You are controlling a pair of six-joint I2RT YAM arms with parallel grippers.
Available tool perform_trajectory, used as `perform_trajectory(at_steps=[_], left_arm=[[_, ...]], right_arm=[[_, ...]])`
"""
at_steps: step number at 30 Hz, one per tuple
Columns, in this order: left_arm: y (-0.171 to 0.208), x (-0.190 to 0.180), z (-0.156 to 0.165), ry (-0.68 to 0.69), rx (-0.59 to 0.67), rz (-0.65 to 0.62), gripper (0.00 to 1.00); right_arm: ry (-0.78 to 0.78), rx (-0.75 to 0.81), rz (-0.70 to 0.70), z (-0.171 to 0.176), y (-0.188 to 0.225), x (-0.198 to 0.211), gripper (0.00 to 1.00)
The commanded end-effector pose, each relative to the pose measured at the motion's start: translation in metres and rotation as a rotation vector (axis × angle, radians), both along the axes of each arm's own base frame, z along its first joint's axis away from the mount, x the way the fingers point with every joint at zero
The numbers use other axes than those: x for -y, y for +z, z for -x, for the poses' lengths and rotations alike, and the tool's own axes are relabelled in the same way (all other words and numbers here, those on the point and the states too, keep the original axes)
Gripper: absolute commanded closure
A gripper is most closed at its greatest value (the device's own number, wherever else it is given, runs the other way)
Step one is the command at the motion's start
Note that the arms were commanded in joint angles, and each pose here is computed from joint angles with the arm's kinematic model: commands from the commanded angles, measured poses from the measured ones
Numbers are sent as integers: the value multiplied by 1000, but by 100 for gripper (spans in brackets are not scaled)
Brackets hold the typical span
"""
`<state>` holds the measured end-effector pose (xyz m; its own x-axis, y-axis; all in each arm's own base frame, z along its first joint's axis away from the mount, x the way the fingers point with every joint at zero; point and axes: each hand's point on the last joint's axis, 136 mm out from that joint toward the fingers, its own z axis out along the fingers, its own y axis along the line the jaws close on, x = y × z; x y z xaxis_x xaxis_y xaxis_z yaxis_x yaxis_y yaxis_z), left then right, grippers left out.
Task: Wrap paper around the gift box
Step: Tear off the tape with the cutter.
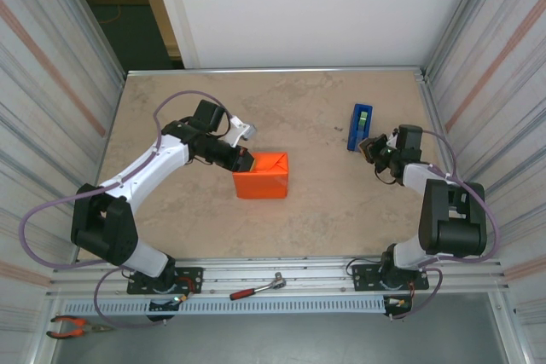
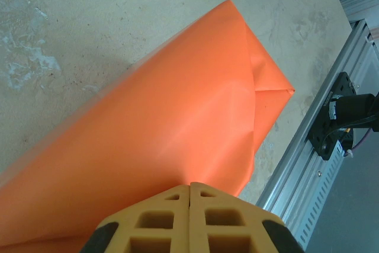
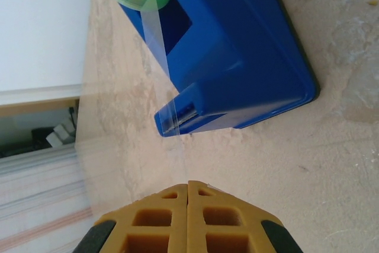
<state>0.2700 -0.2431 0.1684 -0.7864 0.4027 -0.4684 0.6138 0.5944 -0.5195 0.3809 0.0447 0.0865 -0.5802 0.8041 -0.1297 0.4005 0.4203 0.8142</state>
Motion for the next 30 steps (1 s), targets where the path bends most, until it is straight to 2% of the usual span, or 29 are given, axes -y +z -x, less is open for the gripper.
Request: perform_trajectory(at_steps=[1, 10, 21, 30], left_arm=[[-33, -14, 14, 1, -71, -116, 100], [-33, -14, 14, 0, -70, -116, 100], [-32, -15, 14, 0, -63, -117, 100], [-32, -14, 15, -1, -64, -116, 100]], right_arm=[[3, -21, -18, 9, -5, -4, 100], [-43, -81, -17, 12, -35, 5, 100], [-58, -126, -102, 0, -71, -5, 100], [-74, -99, -194, -4, -64, -15, 100]])
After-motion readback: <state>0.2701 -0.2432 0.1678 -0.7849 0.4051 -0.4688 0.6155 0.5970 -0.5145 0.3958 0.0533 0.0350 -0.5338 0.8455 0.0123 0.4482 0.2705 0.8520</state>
